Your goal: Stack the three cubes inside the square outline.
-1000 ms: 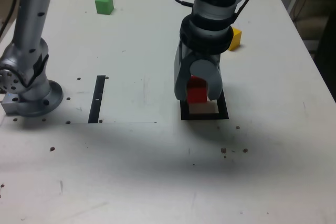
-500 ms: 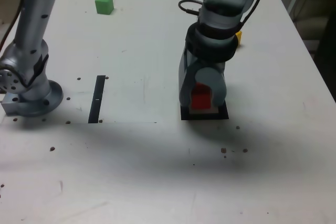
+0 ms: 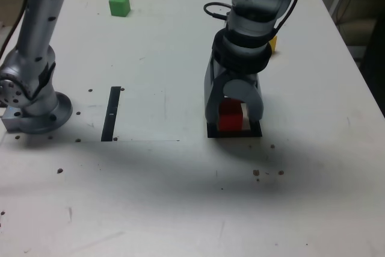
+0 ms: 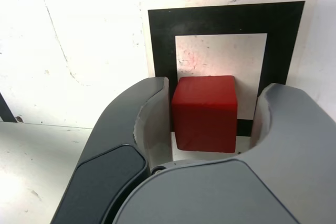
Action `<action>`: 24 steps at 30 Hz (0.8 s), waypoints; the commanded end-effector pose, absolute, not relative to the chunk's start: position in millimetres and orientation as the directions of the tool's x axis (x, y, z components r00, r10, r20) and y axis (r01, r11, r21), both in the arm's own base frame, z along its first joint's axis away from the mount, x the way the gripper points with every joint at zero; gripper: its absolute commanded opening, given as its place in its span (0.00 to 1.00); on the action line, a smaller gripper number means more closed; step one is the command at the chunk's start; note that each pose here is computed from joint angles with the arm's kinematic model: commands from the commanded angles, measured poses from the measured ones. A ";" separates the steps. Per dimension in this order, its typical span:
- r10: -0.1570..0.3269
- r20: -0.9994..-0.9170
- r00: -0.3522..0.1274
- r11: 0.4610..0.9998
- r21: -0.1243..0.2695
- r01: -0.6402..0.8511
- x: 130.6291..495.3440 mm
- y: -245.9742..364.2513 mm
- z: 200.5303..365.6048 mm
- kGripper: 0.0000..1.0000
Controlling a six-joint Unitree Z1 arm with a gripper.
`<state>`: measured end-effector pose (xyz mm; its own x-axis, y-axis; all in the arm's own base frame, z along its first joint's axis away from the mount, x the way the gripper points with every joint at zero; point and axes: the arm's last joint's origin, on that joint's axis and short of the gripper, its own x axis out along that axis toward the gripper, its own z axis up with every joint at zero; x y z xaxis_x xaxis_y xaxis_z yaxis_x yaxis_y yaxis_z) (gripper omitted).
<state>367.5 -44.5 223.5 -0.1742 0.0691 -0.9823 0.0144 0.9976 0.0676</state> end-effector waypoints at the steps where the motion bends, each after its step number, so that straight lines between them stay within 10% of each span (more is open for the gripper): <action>1: 0.075 -0.981 -0.177 0.997 0.075 0.011 366.3 -42.3 223.3 0.99; 12: 0.160 -0.975 -0.152 0.987 0.160 0.009 349.4 -24.4 247.8 0.99; 24: 0.165 -0.980 -0.113 0.982 0.153 0.110 350.9 17.0 263.2 1.00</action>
<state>351.1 11.4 259.1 -0.1223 0.1622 -0.9791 0.0952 0.9839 0.1511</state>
